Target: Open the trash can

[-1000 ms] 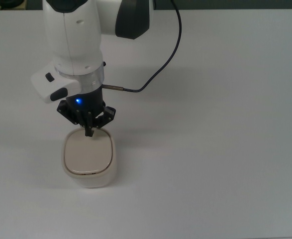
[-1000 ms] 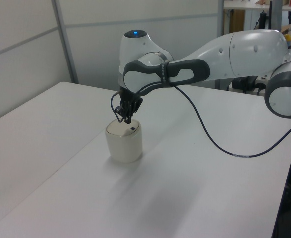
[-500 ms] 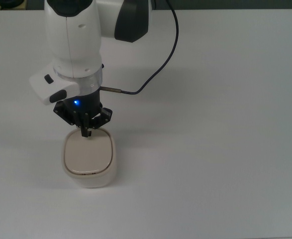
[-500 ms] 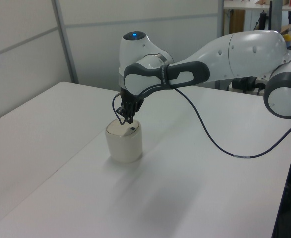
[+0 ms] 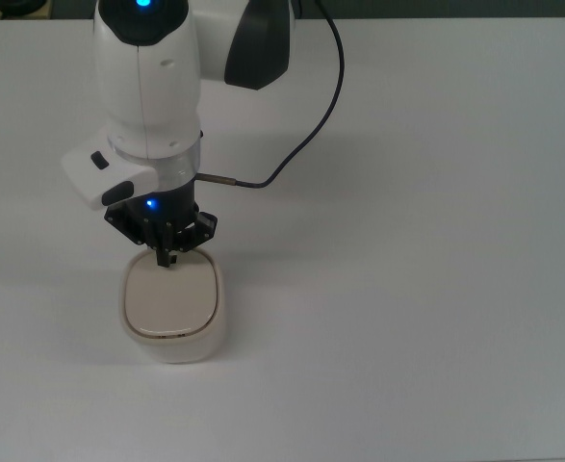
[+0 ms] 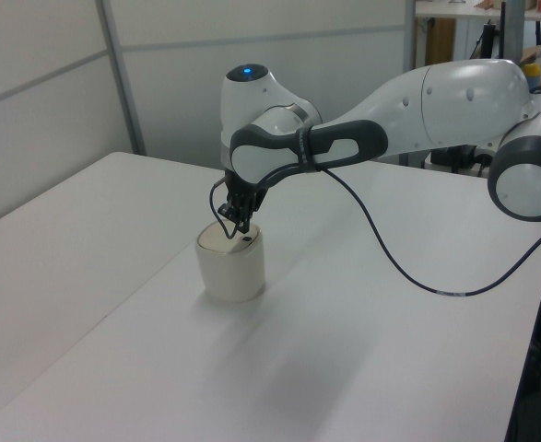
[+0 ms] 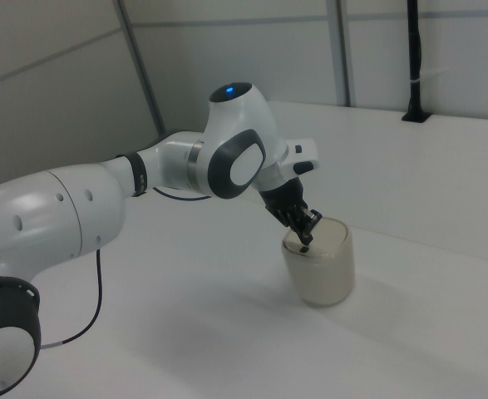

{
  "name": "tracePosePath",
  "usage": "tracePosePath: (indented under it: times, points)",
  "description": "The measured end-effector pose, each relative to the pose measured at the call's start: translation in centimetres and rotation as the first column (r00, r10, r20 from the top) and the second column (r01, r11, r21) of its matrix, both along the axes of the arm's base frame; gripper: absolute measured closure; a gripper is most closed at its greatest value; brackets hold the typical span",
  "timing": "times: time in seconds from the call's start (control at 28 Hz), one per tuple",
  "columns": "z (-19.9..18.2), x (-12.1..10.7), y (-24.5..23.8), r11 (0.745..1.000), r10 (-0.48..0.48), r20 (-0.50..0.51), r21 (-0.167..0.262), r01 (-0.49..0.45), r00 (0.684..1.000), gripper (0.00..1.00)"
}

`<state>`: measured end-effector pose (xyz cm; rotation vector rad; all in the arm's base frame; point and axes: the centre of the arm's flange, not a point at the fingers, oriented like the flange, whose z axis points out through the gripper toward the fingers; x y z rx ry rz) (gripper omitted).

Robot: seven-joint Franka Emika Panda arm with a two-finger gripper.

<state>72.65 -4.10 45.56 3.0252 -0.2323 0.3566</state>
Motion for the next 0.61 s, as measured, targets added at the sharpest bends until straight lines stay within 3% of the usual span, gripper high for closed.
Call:
tracePosePath:
  times: [0.61]
  points:
    - [-1.2,0.2,1.2,1.0,0.021,-0.017,-0.01,-0.021,1.0,0.99]
